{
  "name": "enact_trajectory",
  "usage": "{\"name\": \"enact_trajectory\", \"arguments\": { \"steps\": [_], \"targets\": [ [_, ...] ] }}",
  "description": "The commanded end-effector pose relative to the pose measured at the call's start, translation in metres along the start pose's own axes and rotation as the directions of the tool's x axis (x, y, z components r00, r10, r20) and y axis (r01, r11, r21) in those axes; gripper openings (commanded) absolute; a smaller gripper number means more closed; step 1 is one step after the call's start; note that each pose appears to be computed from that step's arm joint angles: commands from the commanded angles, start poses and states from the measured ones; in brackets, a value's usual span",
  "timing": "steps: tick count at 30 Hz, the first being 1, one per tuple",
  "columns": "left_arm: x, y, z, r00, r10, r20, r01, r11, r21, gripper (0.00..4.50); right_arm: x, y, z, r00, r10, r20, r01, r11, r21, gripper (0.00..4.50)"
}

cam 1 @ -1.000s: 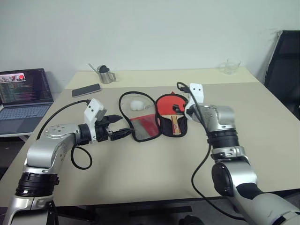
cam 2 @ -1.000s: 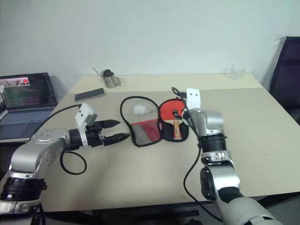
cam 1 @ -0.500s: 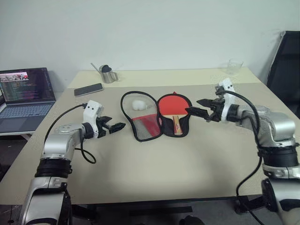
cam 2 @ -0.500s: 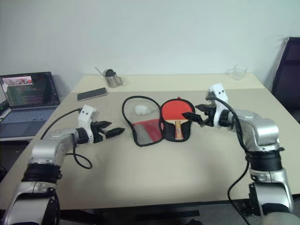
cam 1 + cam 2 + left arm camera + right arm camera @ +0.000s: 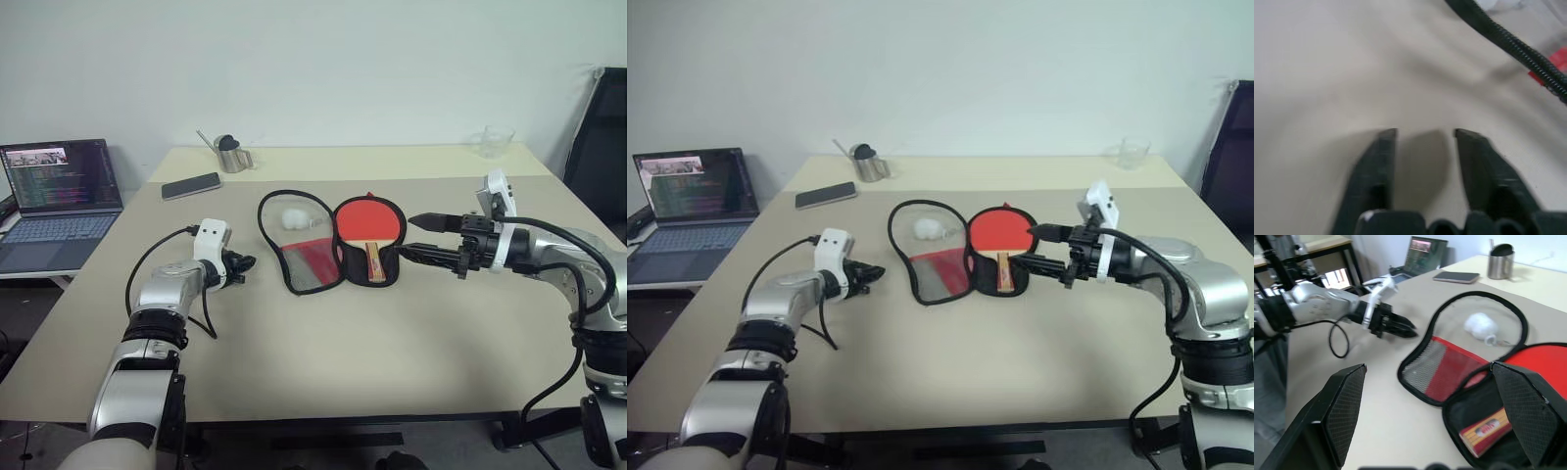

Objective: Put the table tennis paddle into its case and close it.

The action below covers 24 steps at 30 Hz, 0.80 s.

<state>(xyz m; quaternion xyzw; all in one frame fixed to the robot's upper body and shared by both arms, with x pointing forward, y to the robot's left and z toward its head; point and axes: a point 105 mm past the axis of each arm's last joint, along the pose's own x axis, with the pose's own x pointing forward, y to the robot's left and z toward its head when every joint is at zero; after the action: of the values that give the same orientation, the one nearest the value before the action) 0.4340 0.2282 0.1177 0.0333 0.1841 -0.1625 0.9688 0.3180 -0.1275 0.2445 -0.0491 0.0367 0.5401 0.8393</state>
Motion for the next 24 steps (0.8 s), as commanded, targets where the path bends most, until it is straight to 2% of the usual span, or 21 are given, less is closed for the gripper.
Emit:
{"name": "enact_trajectory", "arguments": {
  "steps": [1,2,9,16,21,24],
  "targets": [
    [0.005,-0.010,0.025,0.997,-0.029,0.068,0.027,0.999,0.038,0.32,-0.002,0.009,0.011,0.999,0.032,0.014,-0.031,0.998,-0.053,4.50],
    [0.008,-0.015,0.027,0.997,-0.040,0.072,0.037,0.998,0.043,0.02,-0.001,0.008,0.011,1.000,0.025,0.013,-0.025,0.998,-0.054,4.50],
    [0.020,-0.042,0.045,0.988,-0.108,0.113,0.101,0.993,0.061,0.02,-0.001,0.005,0.009,1.000,-0.001,0.009,0.001,0.998,-0.058,4.50],
    [0.020,-0.092,0.094,0.906,-0.275,0.321,0.283,0.959,0.021,0.02,-0.015,-0.008,0.016,0.997,-0.080,0.013,0.081,0.992,-0.097,4.50],
    [0.026,-0.122,0.131,0.850,-0.251,0.462,0.304,0.952,-0.043,0.02,-0.034,-0.026,0.032,0.983,-0.176,0.045,0.181,0.974,-0.138,4.50],
    [0.030,-0.156,0.150,0.809,-0.287,0.513,0.361,0.932,-0.047,0.02,-0.039,-0.027,0.033,0.980,-0.197,0.039,0.200,0.968,-0.151,4.50]
  ]
}}
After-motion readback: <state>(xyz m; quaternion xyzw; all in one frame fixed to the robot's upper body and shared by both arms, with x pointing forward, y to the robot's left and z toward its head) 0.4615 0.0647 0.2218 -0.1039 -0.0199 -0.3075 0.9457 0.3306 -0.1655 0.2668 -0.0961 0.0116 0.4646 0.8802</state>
